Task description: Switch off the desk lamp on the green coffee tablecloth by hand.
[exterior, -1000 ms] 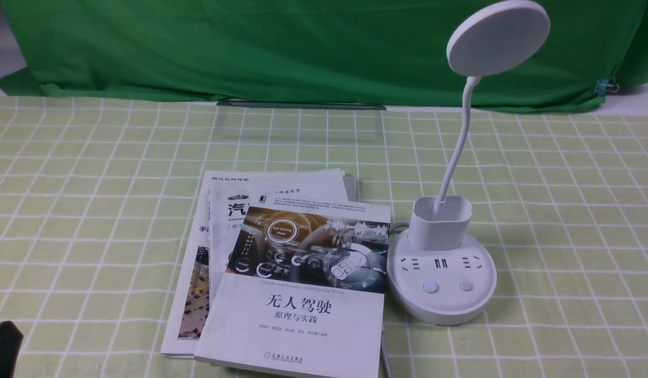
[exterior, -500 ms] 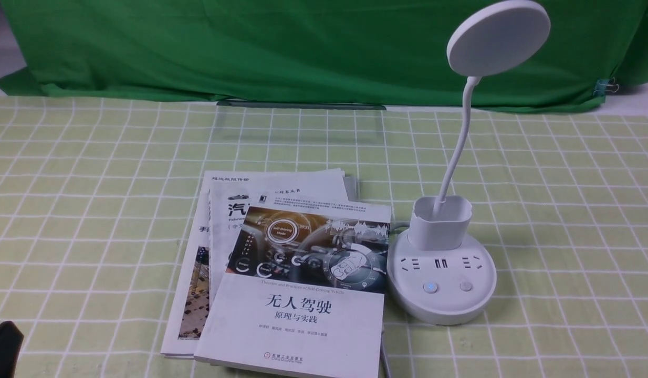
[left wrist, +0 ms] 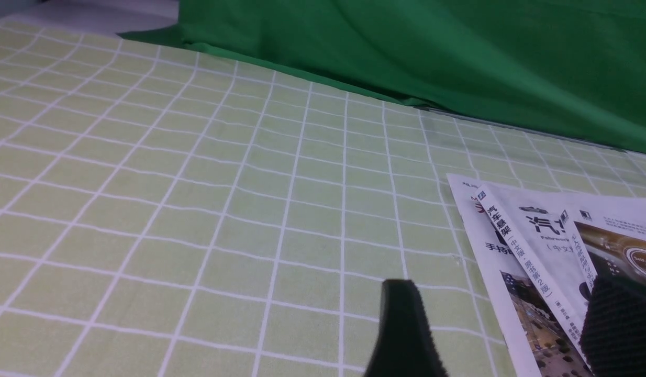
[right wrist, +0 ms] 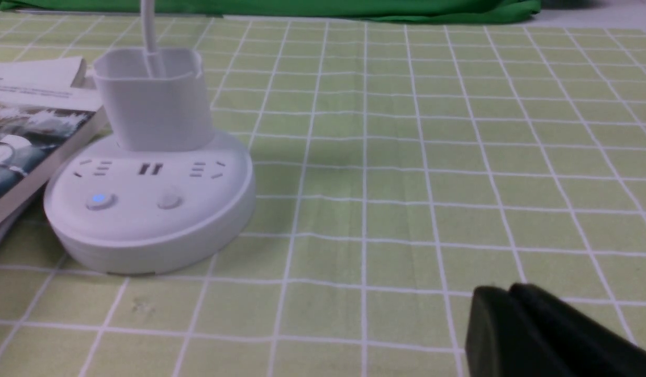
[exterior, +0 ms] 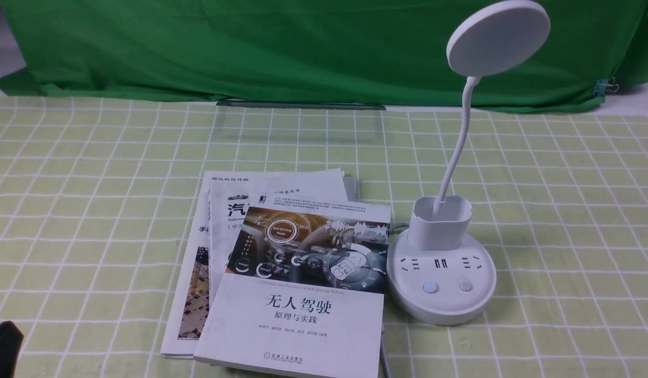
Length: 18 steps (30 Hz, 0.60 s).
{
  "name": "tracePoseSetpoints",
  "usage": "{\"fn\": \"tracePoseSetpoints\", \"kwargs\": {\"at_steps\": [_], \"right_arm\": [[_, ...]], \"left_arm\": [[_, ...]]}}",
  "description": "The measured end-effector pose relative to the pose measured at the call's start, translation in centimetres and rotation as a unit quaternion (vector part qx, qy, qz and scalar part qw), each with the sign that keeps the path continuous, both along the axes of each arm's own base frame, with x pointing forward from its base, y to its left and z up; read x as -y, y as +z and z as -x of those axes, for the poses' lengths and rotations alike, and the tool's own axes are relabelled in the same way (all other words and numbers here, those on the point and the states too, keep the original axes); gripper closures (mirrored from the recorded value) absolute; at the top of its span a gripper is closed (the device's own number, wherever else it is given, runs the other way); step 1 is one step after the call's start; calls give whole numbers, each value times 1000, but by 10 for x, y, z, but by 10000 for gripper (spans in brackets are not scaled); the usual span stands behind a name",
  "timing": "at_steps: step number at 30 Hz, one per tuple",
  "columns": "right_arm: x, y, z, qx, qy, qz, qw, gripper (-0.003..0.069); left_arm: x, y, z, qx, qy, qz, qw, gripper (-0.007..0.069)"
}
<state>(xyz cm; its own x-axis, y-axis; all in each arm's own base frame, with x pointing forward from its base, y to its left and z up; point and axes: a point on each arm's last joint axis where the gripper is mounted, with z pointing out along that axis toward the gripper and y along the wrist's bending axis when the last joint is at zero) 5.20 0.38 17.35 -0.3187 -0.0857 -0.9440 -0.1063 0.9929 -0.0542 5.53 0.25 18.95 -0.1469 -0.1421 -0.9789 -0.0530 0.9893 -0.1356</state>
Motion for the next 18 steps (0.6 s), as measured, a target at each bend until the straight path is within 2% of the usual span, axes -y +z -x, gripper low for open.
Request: {"fn": "tracePoseSetpoints", "kwargs": {"at_steps": [18], "right_arm": [[0, 0, 0, 0, 0, -1, 1000, 525]], "left_arm": [[0, 0, 0, 0, 0, 0, 1000, 215]]}}
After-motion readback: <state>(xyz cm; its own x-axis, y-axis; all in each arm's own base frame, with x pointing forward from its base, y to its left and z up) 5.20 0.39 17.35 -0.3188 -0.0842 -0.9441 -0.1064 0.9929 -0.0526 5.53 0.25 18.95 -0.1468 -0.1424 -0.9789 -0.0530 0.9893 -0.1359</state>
